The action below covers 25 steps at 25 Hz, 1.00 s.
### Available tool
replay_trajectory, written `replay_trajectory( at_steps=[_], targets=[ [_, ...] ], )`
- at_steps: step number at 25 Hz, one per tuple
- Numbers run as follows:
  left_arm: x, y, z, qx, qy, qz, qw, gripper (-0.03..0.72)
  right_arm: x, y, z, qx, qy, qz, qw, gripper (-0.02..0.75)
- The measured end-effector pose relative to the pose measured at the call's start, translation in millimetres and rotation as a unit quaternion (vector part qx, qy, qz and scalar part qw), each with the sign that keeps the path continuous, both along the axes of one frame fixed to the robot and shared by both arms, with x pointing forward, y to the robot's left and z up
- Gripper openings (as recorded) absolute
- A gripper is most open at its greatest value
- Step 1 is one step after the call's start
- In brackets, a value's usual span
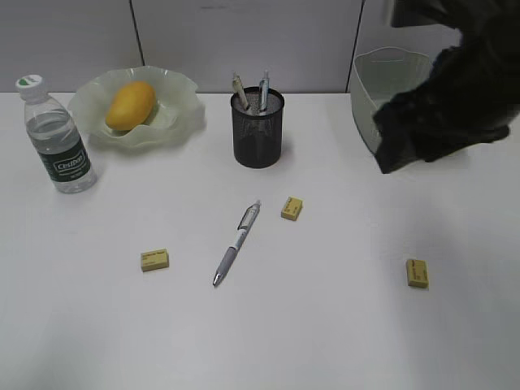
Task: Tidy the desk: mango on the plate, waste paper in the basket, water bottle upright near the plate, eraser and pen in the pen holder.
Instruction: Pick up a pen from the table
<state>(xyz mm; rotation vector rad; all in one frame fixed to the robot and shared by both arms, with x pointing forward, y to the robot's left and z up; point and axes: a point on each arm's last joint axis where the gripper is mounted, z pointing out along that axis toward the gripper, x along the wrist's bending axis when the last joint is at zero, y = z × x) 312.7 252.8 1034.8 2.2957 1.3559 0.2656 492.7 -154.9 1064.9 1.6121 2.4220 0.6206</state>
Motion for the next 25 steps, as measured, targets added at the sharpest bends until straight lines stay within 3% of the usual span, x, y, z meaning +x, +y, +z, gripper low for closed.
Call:
replay_trajectory(
  at_steps=[7,13,25],
  targets=[
    [0.0,0.0,0.0,0.000,0.000,0.000,1.000,0.435,42.7,64.3,-8.9,0.015,0.041,-0.015,0.999,0.438],
    [0.0,0.0,0.0,0.000,0.000,0.000,1.000,0.435,53.4,113.7,-34.9,0.017,0.092,-0.064,0.994,0.438],
    [0.0,0.0,0.0,0.000,0.000,0.000,1.000,0.435,63.4,159.3,-103.3,0.001,0.166,-0.157,0.974,0.438]
  ],
)
